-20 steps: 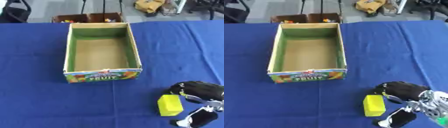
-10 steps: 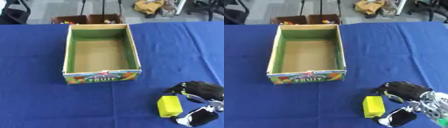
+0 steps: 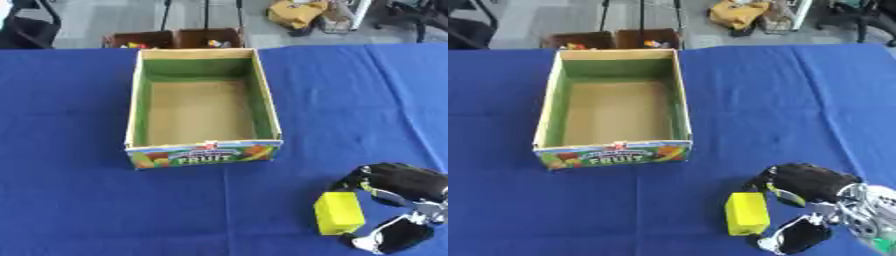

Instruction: Pick up objects on the table and place them in the box.

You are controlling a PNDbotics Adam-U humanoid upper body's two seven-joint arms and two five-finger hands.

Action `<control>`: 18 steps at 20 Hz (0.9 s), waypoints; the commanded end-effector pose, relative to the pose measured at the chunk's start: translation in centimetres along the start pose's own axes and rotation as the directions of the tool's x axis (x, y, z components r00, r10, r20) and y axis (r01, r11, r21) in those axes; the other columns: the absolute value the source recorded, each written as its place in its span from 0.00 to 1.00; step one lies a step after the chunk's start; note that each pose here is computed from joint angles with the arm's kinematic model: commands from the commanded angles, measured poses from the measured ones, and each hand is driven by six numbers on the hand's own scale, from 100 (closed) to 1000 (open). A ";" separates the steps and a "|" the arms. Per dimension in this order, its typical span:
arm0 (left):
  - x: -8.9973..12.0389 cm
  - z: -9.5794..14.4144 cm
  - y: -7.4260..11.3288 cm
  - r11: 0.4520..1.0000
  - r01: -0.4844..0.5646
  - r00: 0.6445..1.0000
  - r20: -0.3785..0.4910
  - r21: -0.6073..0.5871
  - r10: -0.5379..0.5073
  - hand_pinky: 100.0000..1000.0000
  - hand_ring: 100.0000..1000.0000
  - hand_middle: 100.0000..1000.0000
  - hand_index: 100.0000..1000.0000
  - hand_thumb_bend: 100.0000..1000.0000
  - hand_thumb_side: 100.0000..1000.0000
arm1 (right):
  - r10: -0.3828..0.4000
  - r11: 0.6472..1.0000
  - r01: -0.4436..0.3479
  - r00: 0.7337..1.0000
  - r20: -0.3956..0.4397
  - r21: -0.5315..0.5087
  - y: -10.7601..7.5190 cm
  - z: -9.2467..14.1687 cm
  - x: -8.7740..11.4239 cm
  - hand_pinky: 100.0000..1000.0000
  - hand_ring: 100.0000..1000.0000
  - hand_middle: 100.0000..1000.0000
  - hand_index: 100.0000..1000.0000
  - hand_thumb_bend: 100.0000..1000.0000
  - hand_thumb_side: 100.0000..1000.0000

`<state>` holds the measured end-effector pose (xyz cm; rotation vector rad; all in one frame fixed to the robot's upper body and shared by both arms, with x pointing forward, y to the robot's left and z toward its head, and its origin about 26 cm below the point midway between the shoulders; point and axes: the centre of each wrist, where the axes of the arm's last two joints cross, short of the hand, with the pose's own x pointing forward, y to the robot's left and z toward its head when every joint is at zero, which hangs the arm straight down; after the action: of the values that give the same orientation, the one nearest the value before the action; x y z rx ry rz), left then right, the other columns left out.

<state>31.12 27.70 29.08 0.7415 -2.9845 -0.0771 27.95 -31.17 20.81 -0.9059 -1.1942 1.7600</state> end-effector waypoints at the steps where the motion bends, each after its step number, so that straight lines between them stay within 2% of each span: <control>1: 0.5 -0.8 0.2 1.000 0.001 1.000 0.031 0.001 -0.001 0.59 0.88 0.85 0.93 0.00 1.00 | 0.039 0.999 -0.039 0.999 -0.019 -0.029 -0.8 0.4 0.0 0.69 0.79 0.49 0.80 0.34 0.53; 4: 0.5 -0.8 0.2 1.000 0.003 1.000 0.030 0.002 -0.003 0.59 0.88 0.85 0.93 0.00 1.00 | 0.037 0.999 -0.037 0.999 -0.022 -0.037 -0.8 0.3 0.1 0.68 0.78 0.44 0.75 0.34 0.53; 11: 0.5 -0.8 0.2 1.000 0.004 1.000 0.029 0.003 -0.004 0.59 0.88 0.85 0.93 0.00 1.00 | 0.032 0.998 -0.033 0.999 -0.027 -0.049 -0.7 0.2 0.2 0.67 0.75 0.39 0.70 0.33 0.50; 14: 0.5 -0.8 0.2 1.000 0.004 1.000 0.028 0.004 -0.004 0.59 0.88 0.85 0.93 0.00 1.00 | 0.027 0.998 -0.029 0.999 -0.029 -0.055 -0.8 0.2 0.2 0.66 0.74 0.36 0.64 0.31 0.48; 18: 0.5 -0.8 0.2 1.000 0.004 1.000 0.027 0.004 -0.005 0.58 0.88 0.85 0.93 0.00 1.00 | 0.023 0.998 -0.025 0.999 -0.030 -0.064 -0.8 0.2 0.2 0.66 0.73 0.36 0.63 0.31 0.48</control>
<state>31.13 27.63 29.06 0.7409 -2.9785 -0.0775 27.99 -30.95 20.78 -0.9523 -1.2199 1.7221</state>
